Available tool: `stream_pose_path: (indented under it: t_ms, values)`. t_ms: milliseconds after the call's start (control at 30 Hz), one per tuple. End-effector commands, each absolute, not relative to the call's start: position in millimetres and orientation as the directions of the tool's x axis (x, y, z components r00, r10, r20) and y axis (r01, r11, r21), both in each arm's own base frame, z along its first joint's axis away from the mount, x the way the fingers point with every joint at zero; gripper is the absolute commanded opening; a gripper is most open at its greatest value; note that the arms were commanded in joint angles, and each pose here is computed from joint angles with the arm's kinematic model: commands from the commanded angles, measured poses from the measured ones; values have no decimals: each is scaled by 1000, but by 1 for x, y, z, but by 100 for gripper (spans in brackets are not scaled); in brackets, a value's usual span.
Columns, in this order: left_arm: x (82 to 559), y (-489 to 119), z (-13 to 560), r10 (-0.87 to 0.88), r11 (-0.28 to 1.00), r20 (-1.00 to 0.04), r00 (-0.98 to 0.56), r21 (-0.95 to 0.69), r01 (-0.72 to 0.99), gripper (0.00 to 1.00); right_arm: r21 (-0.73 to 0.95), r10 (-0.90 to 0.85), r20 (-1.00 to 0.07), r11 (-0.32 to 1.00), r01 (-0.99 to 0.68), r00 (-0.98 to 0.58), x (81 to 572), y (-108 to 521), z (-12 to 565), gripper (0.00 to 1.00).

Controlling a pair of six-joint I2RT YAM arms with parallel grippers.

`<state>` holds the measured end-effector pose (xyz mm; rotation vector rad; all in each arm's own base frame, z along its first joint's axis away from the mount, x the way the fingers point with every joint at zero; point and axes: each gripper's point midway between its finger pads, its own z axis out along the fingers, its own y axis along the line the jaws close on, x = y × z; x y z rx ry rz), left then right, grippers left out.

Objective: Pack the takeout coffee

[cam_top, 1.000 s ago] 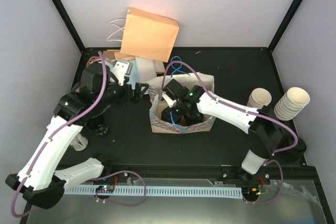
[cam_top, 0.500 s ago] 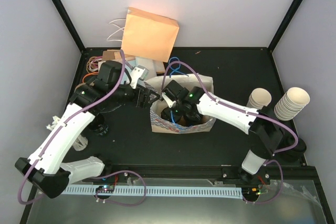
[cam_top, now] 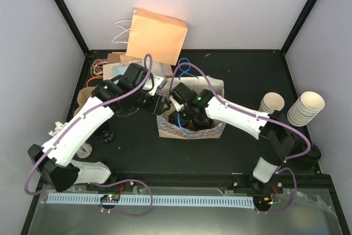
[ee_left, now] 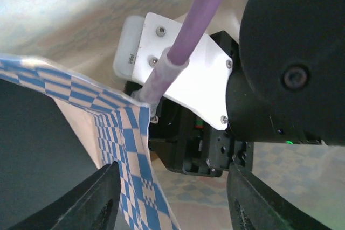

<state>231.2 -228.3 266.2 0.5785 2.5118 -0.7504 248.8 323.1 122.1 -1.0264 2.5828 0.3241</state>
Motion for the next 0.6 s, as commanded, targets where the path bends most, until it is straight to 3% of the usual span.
stream_pose_path:
  t_ms: [0, 200, 400, 567]
  values:
    - [235, -223, 263, 272, 830, -471, -839, -326, 452, 53, -179, -657, -138, 753, -633, -742, 245, 248, 58, 65]
    - [237, -225, 265, 255, 825, -494, -831, -337, 454, 30, -282, -665, -191, 742, -609, -722, 251, 243, 61, 64]
    - [234, -224, 264, 264, 826, -487, -833, -331, 456, 4, -230, -656, -220, 754, -615, -722, 248, 252, 58, 65]
    - [232, -221, 268, 267, 829, -480, -836, -327, 453, 2, -144, -654, -200, 757, -638, -730, 241, 260, 53, 66]
